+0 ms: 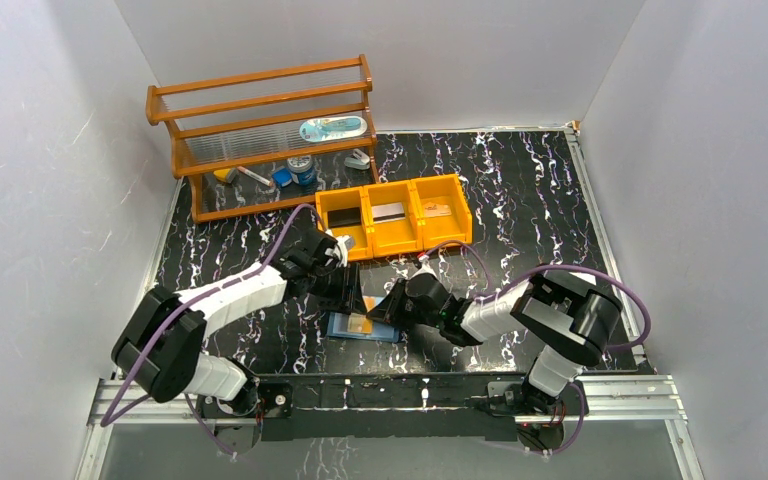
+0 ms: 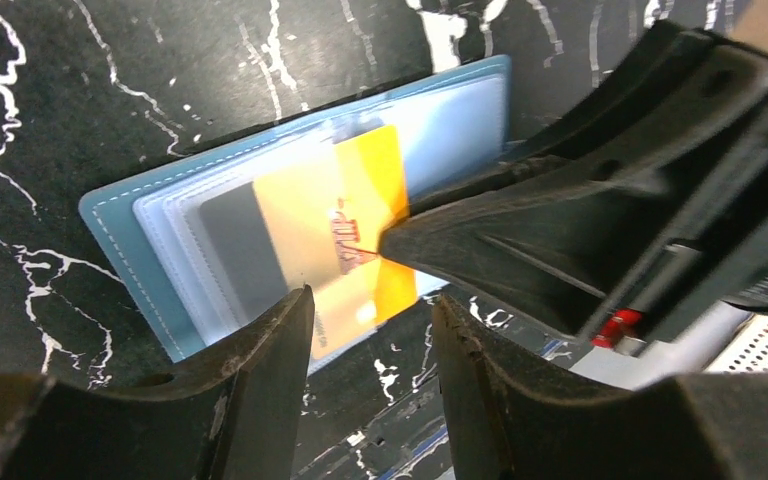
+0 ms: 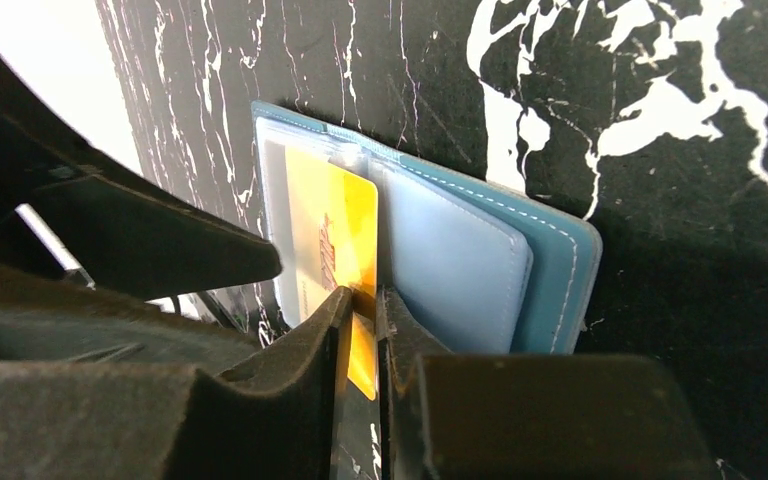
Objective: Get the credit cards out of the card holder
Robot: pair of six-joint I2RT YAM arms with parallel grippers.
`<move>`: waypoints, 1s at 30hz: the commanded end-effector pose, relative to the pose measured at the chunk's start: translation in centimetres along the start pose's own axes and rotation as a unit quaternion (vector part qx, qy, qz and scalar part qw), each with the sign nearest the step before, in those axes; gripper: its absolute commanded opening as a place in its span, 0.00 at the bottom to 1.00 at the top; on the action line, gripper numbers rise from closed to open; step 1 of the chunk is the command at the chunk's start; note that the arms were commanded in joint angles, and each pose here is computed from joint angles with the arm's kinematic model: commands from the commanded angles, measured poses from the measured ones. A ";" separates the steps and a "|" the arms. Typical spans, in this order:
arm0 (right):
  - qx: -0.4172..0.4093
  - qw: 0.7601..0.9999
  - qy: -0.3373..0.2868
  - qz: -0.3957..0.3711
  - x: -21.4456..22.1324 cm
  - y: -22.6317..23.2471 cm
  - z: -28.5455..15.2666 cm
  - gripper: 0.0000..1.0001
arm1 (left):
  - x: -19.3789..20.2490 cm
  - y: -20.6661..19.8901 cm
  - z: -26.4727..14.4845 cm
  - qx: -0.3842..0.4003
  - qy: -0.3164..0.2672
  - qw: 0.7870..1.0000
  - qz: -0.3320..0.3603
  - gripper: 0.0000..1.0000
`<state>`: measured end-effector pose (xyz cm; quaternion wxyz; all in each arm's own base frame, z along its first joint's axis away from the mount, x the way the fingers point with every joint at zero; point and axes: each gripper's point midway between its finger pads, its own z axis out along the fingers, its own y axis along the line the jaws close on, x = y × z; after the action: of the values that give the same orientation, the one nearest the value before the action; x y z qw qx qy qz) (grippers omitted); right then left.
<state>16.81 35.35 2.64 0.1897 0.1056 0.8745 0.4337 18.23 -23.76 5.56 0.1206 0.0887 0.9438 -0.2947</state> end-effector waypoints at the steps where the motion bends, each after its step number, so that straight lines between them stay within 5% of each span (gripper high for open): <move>1: 0.016 1.000 -0.005 -0.001 0.1 -1.3 -0.1 0.25 | 1.7 1.7 1.1 -0.029 0.029 0.999 -0.017 0.45; 15: -0.038 0.999 0.005 -0.007 0.4 0.7 -0.1 0.36 | 3.3 4.4 1.6 -0.078 0.031 0.996 -0.042 0.37; 30: -0.009 1.000 -0.011 0.010 -0.1 -1.2 -0.4 0.08 | 2.6 4.3 1.0 -0.080 0.007 0.996 -0.036 0.35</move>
<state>16.52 35.81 2.82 0.1831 0.1079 0.8571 0.4692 17.99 -22.79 3.22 0.1170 0.0527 0.9538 -0.2715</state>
